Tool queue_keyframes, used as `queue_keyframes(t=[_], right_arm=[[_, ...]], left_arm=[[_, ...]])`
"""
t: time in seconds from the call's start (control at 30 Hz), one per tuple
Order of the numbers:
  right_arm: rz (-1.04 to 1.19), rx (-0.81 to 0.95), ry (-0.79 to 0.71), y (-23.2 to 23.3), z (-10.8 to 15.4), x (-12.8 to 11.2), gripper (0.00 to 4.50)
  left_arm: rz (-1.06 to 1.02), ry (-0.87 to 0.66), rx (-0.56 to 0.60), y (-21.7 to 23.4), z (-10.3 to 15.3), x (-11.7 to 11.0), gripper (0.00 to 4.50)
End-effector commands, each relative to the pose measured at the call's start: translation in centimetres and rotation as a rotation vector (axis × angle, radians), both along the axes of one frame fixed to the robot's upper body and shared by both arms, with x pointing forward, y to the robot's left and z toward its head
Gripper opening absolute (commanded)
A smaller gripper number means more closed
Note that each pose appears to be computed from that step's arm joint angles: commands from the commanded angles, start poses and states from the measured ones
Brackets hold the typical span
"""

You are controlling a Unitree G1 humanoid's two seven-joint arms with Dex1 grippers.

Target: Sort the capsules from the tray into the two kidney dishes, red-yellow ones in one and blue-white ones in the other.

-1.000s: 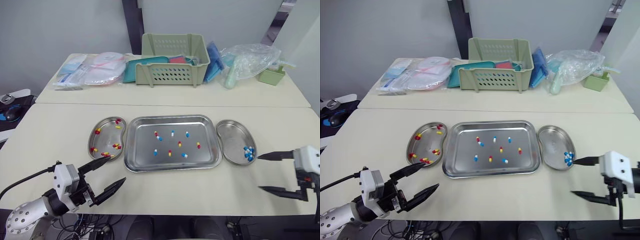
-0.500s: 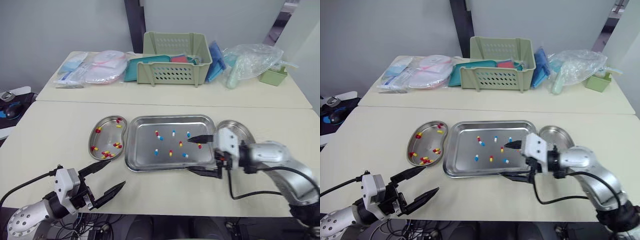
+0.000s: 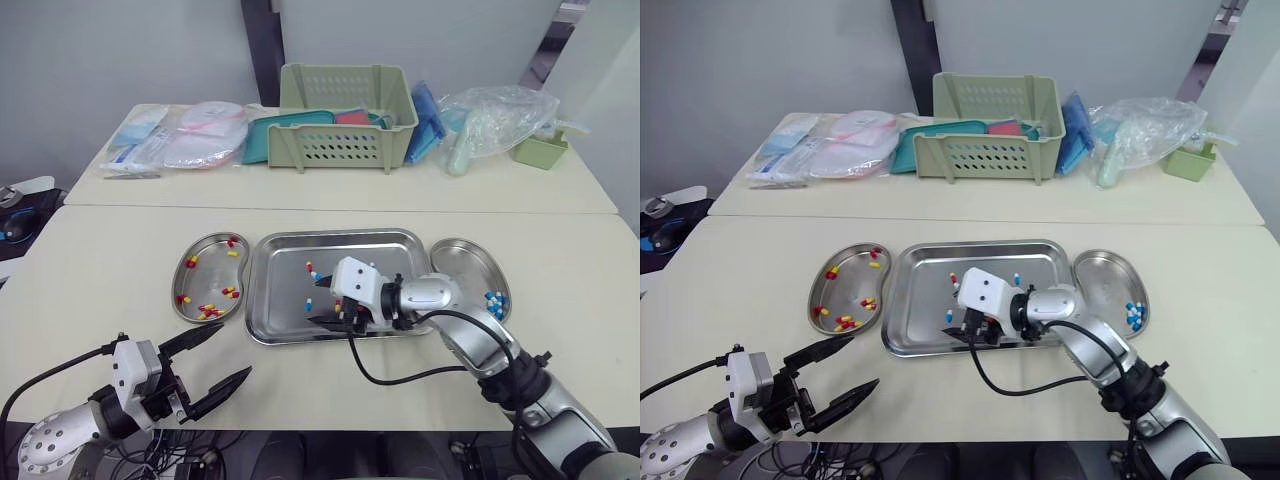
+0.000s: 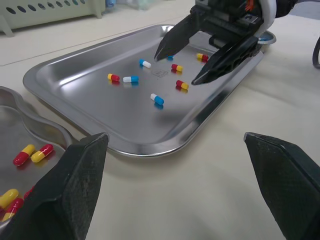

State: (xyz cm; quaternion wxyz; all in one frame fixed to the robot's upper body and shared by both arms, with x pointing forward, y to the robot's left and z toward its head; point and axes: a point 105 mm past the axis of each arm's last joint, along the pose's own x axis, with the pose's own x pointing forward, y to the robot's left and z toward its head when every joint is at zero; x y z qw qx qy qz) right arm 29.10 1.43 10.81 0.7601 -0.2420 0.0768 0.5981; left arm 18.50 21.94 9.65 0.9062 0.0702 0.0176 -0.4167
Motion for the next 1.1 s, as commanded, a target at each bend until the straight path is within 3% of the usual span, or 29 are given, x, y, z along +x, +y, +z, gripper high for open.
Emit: queue_keyframes(t=[0.03, 0.83, 1.1], right_arm=[[-0.019, -0.006, -0.017, 0.5, 0.3, 0.8, 3.33], [-0.052, -0.049, 0.061, 1.7, -2.0, 1.6, 3.33], [-0.042, -0.062, 0.062, 1.9, -2.3, 1.5, 1.14]], left_arm=[[-0.014, -0.017, 0.013, 0.0, 0.1, -0.2, 4.5], [-0.021, -0.023, 0.001, -0.2, -0.5, -0.2, 4.5], [-0.027, -0.015, 0.004, -0.3, -0.8, -0.2, 4.5]])
